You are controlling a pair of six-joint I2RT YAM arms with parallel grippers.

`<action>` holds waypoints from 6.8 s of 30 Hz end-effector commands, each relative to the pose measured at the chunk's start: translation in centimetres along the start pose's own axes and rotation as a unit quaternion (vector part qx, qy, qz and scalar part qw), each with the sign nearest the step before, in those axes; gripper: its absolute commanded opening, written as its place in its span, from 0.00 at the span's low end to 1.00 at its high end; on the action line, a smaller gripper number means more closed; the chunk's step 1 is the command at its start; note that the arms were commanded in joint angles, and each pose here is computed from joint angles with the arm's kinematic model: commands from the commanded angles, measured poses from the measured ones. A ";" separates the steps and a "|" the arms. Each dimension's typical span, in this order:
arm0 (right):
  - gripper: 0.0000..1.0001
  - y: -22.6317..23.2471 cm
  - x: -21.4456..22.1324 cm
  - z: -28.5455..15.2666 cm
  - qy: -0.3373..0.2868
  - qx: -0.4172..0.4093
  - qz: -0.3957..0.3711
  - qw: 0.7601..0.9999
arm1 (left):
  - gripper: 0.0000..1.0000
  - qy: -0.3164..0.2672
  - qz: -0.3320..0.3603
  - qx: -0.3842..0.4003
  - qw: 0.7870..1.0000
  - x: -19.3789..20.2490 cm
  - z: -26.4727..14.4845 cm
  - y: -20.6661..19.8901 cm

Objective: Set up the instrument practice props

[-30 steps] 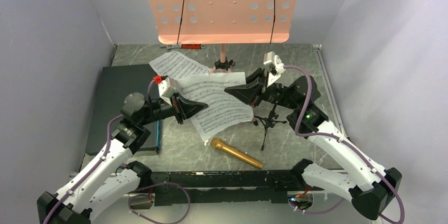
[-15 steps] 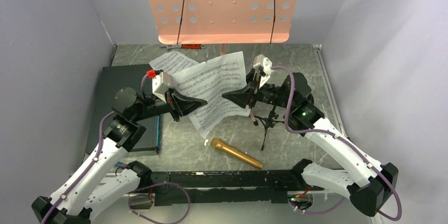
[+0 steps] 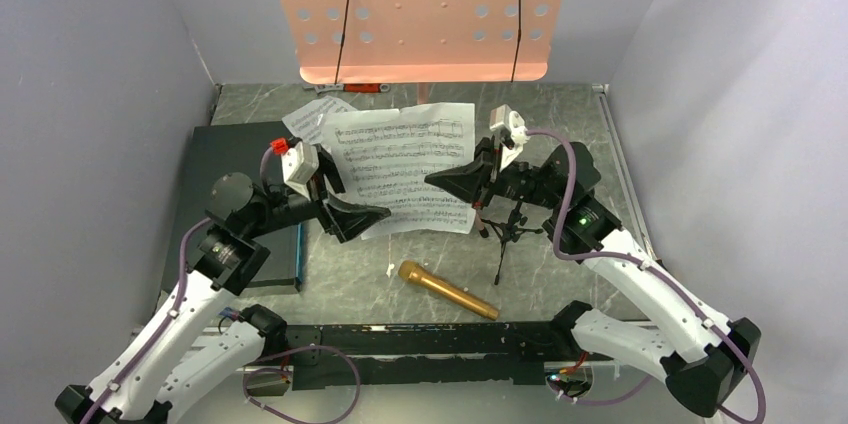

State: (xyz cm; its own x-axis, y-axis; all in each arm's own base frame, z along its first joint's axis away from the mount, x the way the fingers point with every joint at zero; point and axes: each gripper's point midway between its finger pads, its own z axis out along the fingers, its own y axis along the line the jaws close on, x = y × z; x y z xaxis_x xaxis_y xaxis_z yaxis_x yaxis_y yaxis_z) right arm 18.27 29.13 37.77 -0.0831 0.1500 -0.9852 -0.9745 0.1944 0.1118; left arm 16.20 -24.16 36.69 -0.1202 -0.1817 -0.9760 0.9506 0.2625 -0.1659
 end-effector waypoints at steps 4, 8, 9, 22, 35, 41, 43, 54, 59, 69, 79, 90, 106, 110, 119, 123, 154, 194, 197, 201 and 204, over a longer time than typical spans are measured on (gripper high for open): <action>0.00 1.8 -2.6 -0.3 -0.043 -0.031 -0.014 0.998 | 0.71 -0.042 0.021 0.018 0.999 -1.1 0.4 -0.3; 0.00 1.7 -2.6 -0.1 -0.039 -0.032 -0.012 0.999 | 0.62 -0.051 0.021 0.053 0.997 -2.1 1.3 -0.9; 0.00 1.6 -2.5 0.0 -0.038 -0.033 -0.012 0.999 | 0.60 -0.052 0.021 0.059 0.997 -2.3 1.5 -0.9; 0.23 -1.1 -2.4 -0.3 -0.021 0.048 -0.017 0.998 | 0.03 -0.056 0.013 0.056 0.997 -3.1 1.8 -0.8; 0.76 -1.9 -5.3 -1.9 -0.019 0.111 -0.055 0.992 | 0.03 -0.035 0.026 0.025 0.999 -5.9 2.0 -0.5; 0.78 -2.0 -9.0 -2.8 -0.034 0.143 -0.087 0.985 | 0.03 -0.046 0.037 0.026 0.998 -8.8 2.6 -0.7; 0.78 -2.3 -10.2 -3.1 -0.039 0.161 -0.098 0.981 | 0.03 -0.048 0.041 0.024 0.998 -9.7 2.8 -0.8; 0.77 -5.4 -17.4 -8.4 -0.118 0.344 -0.118 0.924 | 0.02 -0.065 0.052 -0.011 0.996 -15.4 3.8 -0.1; 0.77 -6.8 -18.6 -10.0 -0.118 0.402 -0.112 0.901 | 0.03 -0.079 0.055 -0.029 0.995 -16.9 4.2 0.6; 0.73 -9.8 -19.1 -10.6 -0.072 0.477 -0.117 0.868 | 0.03 -0.051 0.045 -0.046 0.997 -18.0 5.1 1.6; 0.65 -10.6 -20.4 -11.0 -0.057 0.397 -0.083 0.912 | 0.03 -0.041 0.042 -0.053 0.997 -18.1 5.3 2.0; 0.64 -9.5 -20.0 -9.9 -0.042 0.302 -0.069 0.950 | 0.03 -0.048 0.049 -0.058 0.996 -19.1 5.7 2.3; 0.48 -10.9 -23.2 -8.4 -0.076 0.289 -0.059 0.953 | 0.03 -0.076 0.069 -0.062 0.993 -21.2 7.4 3.8; 0.44 -11.3 -23.4 -7.6 -0.076 0.269 -0.056 0.958 | 0.03 -0.086 0.077 -0.055 0.992 -21.7 7.6 3.6; 0.43 -11.6 -24.3 -7.2 -0.087 0.266 -0.059 0.958 | 0.03 -0.099 0.087 -0.053 0.990 -22.6 7.9 3.7; 0.43 -11.6 -24.7 -7.2 -0.094 0.264 -0.064 0.958 | 0.03 -0.110 0.092 -0.056 0.988 -23.1 8.1 3.9; 0.00 -11.6 -25.4 -6.7 -0.110 0.251 -0.068 0.959 | 0.03 -0.154 0.103 -0.083 0.979 -25.3 9.4 6.1; 0.00 -8.5 -25.3 -6.3 -0.117 0.186 -0.114 0.969 | 0.03 -0.126 0.062 0.040 0.989 -23.7 14.1 5.3; 0.00 -8.4 -25.3 -6.3 -0.116 0.185 -0.113 0.969 | 0.03 -0.129 0.064 0.041 0.989 -23.8 14.5 5.0; 0.00 -8.4 -25.3 -6.4 -0.116 0.187 -0.114 0.969 | 0.03 -0.122 0.068 0.044 0.989 -23.8 15.2 4.5; 0.00 -8.3 -25.3 -6.4 -0.117 0.187 -0.113 0.969 | 0.03 -0.118 0.068 0.047 0.990 -23.6 15.7 4.4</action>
State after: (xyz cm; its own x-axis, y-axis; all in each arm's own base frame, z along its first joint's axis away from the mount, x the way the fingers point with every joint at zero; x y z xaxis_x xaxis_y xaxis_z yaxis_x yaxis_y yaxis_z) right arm 29.80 17.85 57.66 0.0871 0.2469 -0.9651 -0.8036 0.5899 0.0783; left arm 29.10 -33.55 59.46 0.0211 -0.3571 -0.9338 0.9706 0.2311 -0.0665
